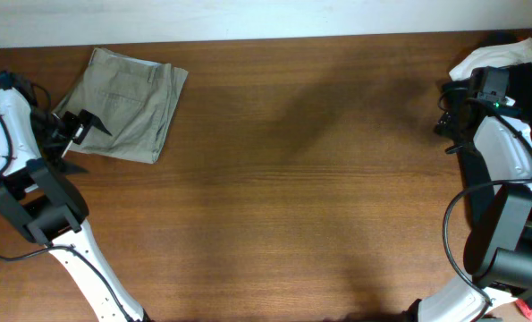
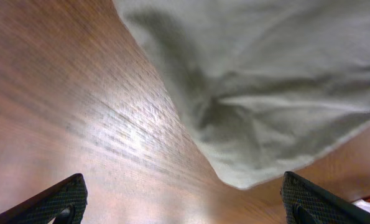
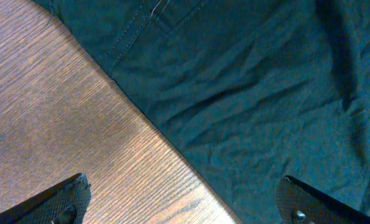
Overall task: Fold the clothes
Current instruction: 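Push the folded shorts to the far left corner with the left gripper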
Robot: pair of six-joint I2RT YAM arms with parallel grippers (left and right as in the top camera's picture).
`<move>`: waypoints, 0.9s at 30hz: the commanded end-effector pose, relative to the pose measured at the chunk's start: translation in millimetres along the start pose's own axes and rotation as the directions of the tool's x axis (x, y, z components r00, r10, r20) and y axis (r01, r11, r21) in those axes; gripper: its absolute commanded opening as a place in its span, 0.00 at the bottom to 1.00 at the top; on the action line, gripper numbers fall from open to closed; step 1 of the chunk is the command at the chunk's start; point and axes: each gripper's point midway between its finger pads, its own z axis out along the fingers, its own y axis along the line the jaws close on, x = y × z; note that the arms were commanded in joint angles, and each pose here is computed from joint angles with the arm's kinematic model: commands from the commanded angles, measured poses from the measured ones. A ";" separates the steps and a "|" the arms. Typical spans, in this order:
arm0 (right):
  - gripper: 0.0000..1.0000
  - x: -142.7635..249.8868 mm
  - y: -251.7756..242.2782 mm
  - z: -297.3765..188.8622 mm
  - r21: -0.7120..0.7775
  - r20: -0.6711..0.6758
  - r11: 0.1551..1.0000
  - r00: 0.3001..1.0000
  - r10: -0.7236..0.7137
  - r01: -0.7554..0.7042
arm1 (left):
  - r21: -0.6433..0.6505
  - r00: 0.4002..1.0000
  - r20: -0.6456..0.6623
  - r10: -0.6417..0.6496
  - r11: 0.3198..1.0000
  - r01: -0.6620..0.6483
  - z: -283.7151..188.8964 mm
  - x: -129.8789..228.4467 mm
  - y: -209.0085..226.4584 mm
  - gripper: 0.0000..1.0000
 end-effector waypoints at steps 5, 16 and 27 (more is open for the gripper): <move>0.99 -9.3 -3.3 -6.2 0.008 0.027 1.000 0.999 0.016 -0.016 | -0.012 0.878 0.347 0.331 0.937 -0.348 -78.3 3.0 -60.3 0.04; 0.99 -9.3 -3.3 -6.2 0.008 0.027 1.000 0.999 0.016 -0.016 | -0.251 0.664 0.629 0.404 0.914 -0.318 -43.6 -114.2 -89.5 0.01; 0.99 -9.3 -3.3 -6.2 0.008 0.027 1.000 0.999 0.016 -0.016 | -0.326 0.630 0.601 0.492 0.870 -0.369 9.2 -161.5 -73.8 0.01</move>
